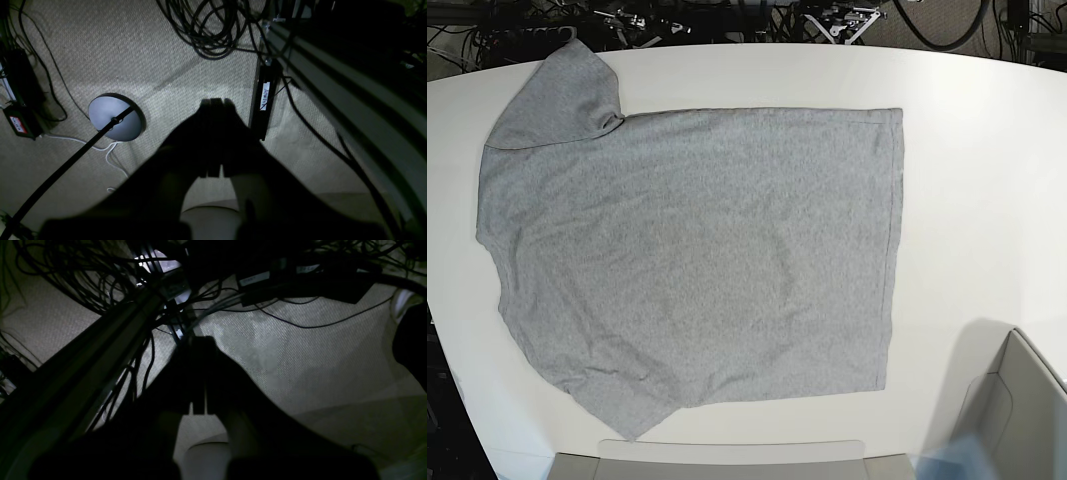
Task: Fold the T-shirt properly
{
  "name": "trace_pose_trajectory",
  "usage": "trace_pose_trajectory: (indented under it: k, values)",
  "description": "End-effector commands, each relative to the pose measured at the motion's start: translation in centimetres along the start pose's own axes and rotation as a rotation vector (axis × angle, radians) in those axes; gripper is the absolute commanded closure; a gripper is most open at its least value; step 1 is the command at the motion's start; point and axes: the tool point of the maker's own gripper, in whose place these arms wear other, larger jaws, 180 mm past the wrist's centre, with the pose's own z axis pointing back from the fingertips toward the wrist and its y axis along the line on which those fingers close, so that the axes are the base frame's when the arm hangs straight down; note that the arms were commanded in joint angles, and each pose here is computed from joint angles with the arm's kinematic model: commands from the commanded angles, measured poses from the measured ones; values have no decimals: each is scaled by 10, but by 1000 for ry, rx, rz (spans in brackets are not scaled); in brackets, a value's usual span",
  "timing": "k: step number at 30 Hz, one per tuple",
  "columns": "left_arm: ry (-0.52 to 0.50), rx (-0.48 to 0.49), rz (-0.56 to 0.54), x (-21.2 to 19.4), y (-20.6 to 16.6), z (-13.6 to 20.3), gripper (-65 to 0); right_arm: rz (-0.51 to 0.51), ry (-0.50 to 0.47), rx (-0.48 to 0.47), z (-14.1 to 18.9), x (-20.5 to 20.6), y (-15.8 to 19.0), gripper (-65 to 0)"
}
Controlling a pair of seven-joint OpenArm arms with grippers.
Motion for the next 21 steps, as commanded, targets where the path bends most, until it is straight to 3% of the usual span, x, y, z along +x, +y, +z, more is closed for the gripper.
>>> trace_pose_trajectory:
  k: [1, 11, 14, 21]
  values:
    - [-1, 8, -4, 1, 3, 0, -1, -7, -5, -1, 0, 3, -2, -2]
    - [-4, 8, -6, 3, 4, 0, -1, -8, 8, -1, 0, -5, -1, -2]
    - [-43, 5, -5, 28, 2, -1, -1, -8, 7, 0, 0, -4, -1, -2]
    - [-29, 8, -3, 19, 3, -1, -1, -6, 6, -3, 0, -4, -3, -2]
